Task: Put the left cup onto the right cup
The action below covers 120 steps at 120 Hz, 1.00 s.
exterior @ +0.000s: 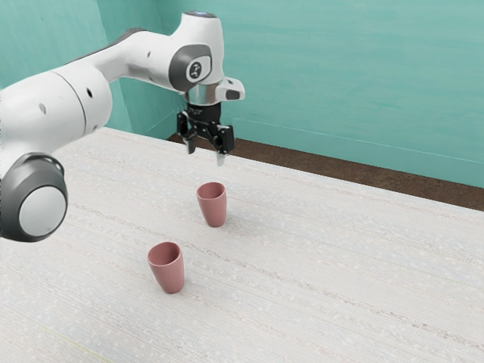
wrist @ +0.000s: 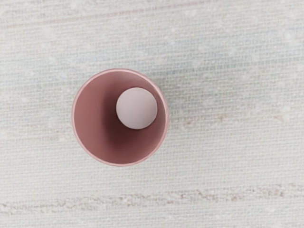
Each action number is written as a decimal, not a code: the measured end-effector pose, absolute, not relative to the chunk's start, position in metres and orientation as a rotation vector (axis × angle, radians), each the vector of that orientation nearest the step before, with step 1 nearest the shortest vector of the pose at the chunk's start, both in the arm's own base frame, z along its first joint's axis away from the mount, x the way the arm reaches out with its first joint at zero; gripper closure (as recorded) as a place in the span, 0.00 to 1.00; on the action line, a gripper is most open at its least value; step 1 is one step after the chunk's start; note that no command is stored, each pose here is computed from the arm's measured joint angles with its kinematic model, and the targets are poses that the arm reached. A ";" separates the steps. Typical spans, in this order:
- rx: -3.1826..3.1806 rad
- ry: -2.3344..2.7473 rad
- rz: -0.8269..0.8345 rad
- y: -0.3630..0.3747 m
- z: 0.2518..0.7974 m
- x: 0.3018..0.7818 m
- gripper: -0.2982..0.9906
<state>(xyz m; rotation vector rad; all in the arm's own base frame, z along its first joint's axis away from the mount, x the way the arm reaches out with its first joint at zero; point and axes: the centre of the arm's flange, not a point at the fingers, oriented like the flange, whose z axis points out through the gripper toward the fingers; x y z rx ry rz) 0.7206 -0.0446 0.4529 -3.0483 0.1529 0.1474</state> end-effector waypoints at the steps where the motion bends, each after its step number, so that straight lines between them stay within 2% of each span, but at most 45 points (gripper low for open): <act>1: -3.048 0.153 0.148 -0.044 0.452 0.721 0.23; 77: -3.052 0.169 0.149 -0.052 0.374 0.731 0.23; 120: -3.060 0.163 0.077 -0.050 0.373 0.747 0.23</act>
